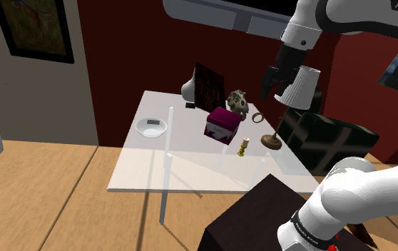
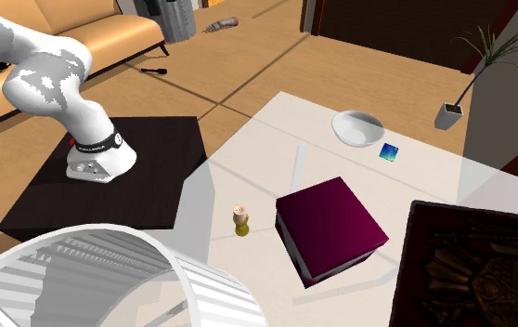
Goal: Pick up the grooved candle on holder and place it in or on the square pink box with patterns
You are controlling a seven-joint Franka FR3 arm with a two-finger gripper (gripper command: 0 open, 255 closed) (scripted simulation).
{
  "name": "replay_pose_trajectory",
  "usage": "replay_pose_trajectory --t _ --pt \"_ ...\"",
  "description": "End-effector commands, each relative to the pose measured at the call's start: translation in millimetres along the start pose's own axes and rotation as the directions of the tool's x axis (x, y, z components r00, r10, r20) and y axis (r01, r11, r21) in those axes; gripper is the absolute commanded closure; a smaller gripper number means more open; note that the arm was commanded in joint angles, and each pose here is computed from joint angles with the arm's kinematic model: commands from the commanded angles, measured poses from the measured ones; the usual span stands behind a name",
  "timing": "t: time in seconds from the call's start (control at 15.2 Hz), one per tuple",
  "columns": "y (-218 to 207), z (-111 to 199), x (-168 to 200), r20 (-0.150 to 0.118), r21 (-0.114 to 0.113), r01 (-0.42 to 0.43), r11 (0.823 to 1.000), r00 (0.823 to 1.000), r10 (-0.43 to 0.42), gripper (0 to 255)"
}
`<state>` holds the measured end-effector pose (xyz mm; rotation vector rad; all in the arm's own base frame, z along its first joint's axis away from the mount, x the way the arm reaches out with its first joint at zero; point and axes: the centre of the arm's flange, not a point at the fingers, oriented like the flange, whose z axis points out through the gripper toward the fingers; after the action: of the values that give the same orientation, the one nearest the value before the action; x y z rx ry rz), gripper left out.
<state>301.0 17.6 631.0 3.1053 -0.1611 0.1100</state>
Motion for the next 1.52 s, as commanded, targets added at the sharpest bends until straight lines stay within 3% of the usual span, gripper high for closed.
replay_pose_trajectory --t 0.0,1.45 --pt "0 0 0 0.0 0.0 0.0 1.0 1.0 0.0 0" --pt "143 237 94 0.045 -0.003 -0.136 0.991 0.99 0.136 0"
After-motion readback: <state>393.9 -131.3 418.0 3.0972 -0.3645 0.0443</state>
